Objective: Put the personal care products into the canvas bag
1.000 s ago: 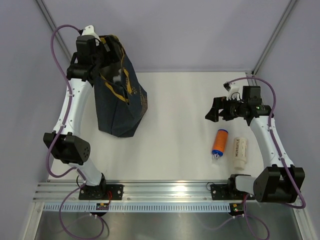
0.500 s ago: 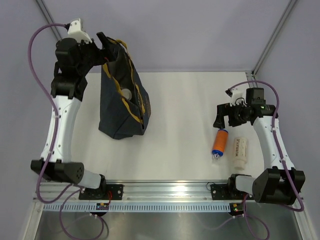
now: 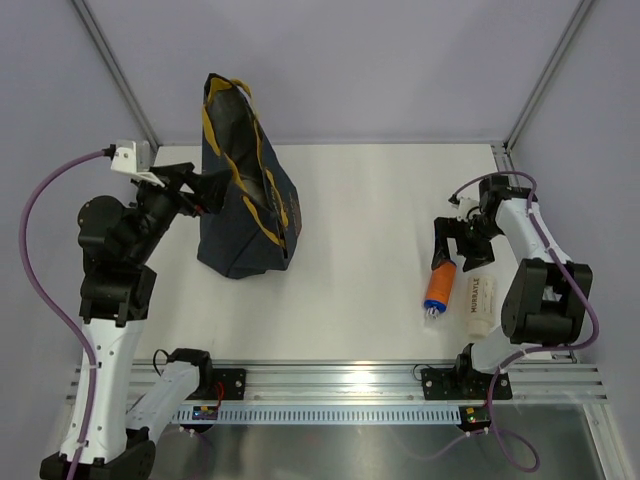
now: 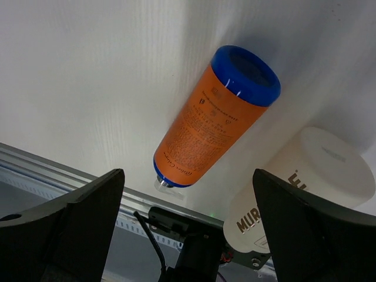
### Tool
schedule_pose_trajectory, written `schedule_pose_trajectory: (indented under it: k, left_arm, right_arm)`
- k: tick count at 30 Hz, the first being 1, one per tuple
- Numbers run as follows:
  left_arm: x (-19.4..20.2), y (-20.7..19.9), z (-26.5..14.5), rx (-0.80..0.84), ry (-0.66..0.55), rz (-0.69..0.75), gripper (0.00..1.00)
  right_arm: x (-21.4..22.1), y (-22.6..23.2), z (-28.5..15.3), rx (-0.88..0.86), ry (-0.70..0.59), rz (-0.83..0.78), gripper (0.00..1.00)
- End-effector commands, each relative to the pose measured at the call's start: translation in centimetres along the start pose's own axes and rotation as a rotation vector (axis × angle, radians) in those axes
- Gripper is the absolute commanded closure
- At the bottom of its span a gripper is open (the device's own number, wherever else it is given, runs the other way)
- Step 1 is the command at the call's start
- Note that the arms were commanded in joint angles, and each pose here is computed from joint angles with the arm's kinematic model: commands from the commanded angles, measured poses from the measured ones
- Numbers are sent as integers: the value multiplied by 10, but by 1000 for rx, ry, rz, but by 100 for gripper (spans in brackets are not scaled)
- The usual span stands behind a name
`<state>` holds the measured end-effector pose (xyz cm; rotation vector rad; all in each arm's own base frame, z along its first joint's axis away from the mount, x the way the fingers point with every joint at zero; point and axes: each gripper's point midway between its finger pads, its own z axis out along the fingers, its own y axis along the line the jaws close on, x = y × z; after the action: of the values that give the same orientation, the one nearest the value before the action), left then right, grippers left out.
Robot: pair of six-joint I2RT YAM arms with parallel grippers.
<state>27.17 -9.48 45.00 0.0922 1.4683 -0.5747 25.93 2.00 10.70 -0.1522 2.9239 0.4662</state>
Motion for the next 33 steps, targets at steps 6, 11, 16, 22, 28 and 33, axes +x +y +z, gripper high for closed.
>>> schedule_pose_trajectory:
  k: [6, 11, 16, 22, 28, 33]
  left_arm:
    - [14, -18, -19, 87, -20, -58, 1]
    - [16, -17, -23, 73, -17, -74, 1]
    - [16, -17, -28, 64, -11, -65, 1]
    - [13, -15, -36, 37, -18, -57, 1]
    - [12, -15, -36, 31, -23, -79, 1]
    - [12, -14, -32, 32, -16, -84, 1]
  right_arm:
    - [0, -13, 28, 90, 142, 218, 1]
    - [-5, -21, 45, 181, 142, 277, 0]
    - [-6, -12, 71, 240, 186, 310, 0]
    - [-1, -16, 90, 267, 224, 343, 5]
    - [-4, -12, 100, 221, 241, 357, 33]
    - [-31, -1, 89, 145, 178, 319, 81]
